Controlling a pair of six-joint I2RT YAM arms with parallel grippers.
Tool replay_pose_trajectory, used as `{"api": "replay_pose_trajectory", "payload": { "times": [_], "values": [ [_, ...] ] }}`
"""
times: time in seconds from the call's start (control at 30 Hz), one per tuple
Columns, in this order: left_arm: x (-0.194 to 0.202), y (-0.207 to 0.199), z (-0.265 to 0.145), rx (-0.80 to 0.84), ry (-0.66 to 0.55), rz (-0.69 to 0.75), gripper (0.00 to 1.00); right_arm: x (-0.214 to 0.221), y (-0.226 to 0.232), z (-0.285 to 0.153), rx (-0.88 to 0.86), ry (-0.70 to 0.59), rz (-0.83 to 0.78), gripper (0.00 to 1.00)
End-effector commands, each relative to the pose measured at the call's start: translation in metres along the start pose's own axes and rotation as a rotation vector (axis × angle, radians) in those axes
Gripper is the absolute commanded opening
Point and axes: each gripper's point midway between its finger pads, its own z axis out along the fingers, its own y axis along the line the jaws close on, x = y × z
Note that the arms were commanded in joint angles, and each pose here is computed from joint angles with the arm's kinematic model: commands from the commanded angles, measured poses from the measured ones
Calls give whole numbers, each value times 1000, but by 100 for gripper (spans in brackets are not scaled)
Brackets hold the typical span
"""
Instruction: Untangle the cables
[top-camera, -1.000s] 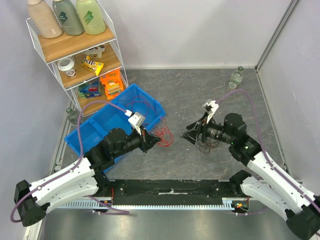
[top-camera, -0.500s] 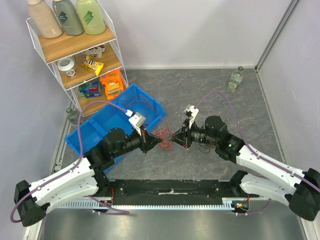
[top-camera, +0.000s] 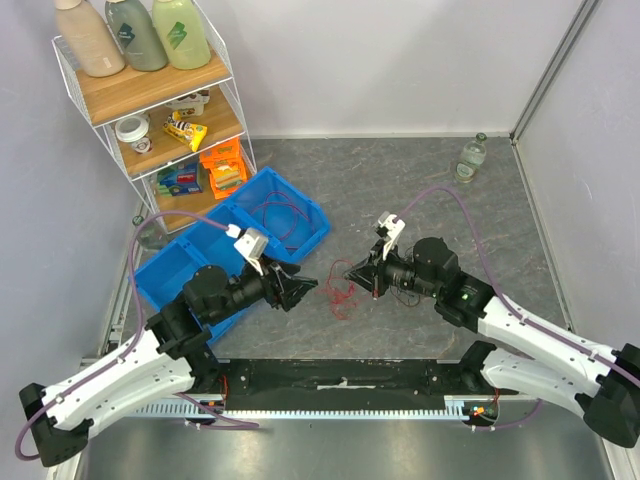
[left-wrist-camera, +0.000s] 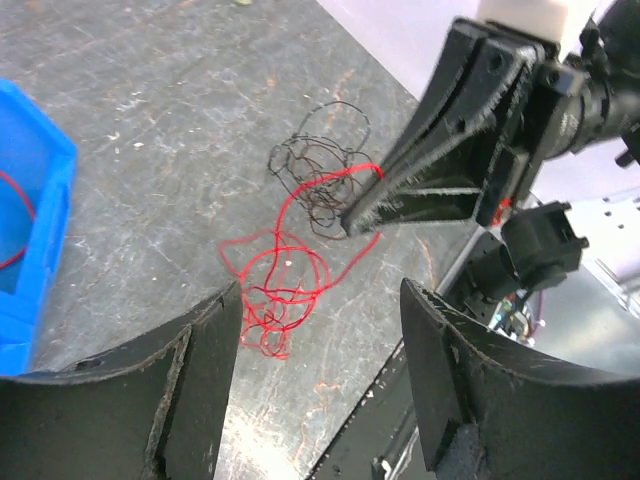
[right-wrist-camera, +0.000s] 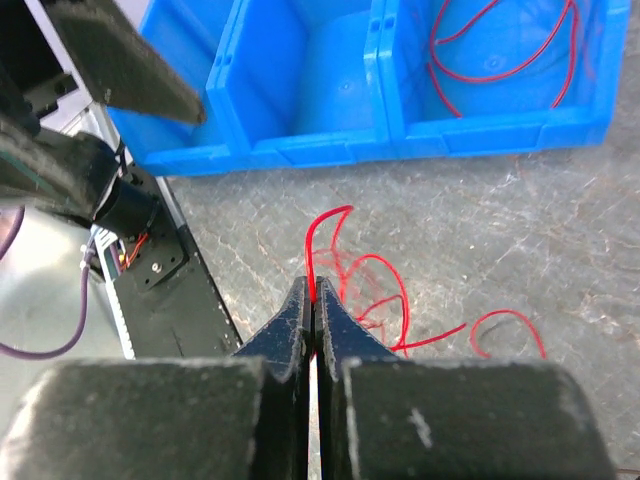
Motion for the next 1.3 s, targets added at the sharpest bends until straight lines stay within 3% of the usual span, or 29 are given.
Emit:
{"api": "replay_pose_trajectory", "payload": {
  "times": [0.0,0.13,0.3,0.5,0.7,0.8,0.9,1.1,1.27],
  "values": [
    [3,21,6,-106,-9,-23,70,-6,16,1,-89,-54,24,0],
    [13,3,21,-10,78,-15,70,-15,20,1,-96,-45,8,0],
    [36,19,41,-66,155,-22,74,-22,31,-2,-143,-53,3,0],
    [58,34,62,-129,227,-52,69,-51,46,-21,-166,-145,11,0],
    [99,37,70,-85,280,-117,72,-109,88,-46,-307,-274,-13,0],
    [119,45,73,-107,328,-142,59,-142,107,-67,-355,-368,-18,0],
    [134,52,71,-130,366,-156,54,-181,118,-93,-330,-465,-66,0],
    [150,72,57,-213,380,-137,53,-257,147,-158,-307,-675,-190,0],
    [141,74,50,-236,342,-131,52,-267,137,-173,-218,-736,-194,0]
  ]
}}
